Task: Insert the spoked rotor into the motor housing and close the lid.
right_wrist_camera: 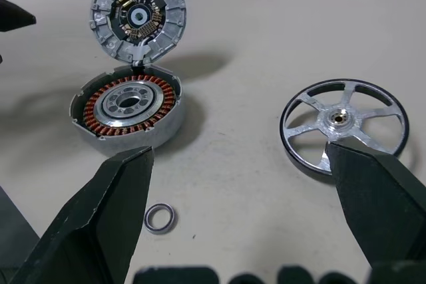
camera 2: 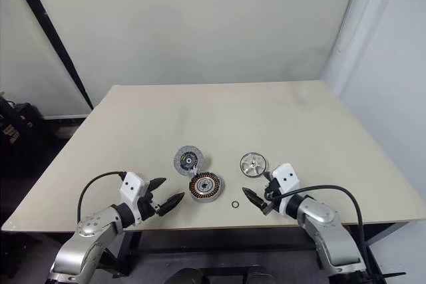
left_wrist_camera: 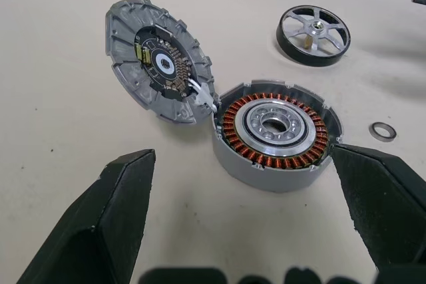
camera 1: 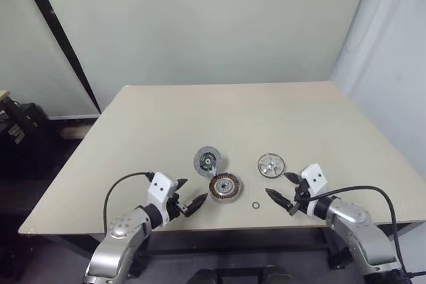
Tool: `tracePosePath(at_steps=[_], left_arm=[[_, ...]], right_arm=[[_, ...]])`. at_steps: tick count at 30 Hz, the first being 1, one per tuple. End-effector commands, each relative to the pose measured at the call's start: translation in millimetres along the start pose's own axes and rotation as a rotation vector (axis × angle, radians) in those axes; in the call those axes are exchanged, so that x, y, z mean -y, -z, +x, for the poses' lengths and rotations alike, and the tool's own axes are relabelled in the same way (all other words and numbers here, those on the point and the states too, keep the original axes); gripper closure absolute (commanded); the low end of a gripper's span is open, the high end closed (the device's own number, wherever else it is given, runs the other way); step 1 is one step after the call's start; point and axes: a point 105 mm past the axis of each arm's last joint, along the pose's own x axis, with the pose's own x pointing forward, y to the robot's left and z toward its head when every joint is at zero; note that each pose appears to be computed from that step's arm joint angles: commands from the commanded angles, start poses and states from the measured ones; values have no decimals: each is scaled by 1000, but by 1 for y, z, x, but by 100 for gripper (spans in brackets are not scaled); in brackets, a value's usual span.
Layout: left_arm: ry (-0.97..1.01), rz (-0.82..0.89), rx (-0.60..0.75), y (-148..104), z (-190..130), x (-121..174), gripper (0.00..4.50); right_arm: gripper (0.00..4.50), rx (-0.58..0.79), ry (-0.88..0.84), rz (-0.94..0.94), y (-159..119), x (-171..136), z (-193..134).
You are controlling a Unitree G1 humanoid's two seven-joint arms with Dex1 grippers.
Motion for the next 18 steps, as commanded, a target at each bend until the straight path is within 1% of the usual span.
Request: tracePosePath(at_steps=[1, 11, 14, 18], left_arm=[[-7, 37, 48, -18, -3, -2, 0], [-6, 53, 58, -22, 0, 1, 0], [0, 53, 54, -23, -1, 2, 0], [38, 21, 21, -13, -2, 10, 0]], right_arm=[[1, 50, -4, -17, -14, 1, 3], [1, 61, -16, -12, -20, -1, 6], [1, 36, -33, -32, -18, -4, 8], [1, -32, -17, -63, -6, -6, 10]])
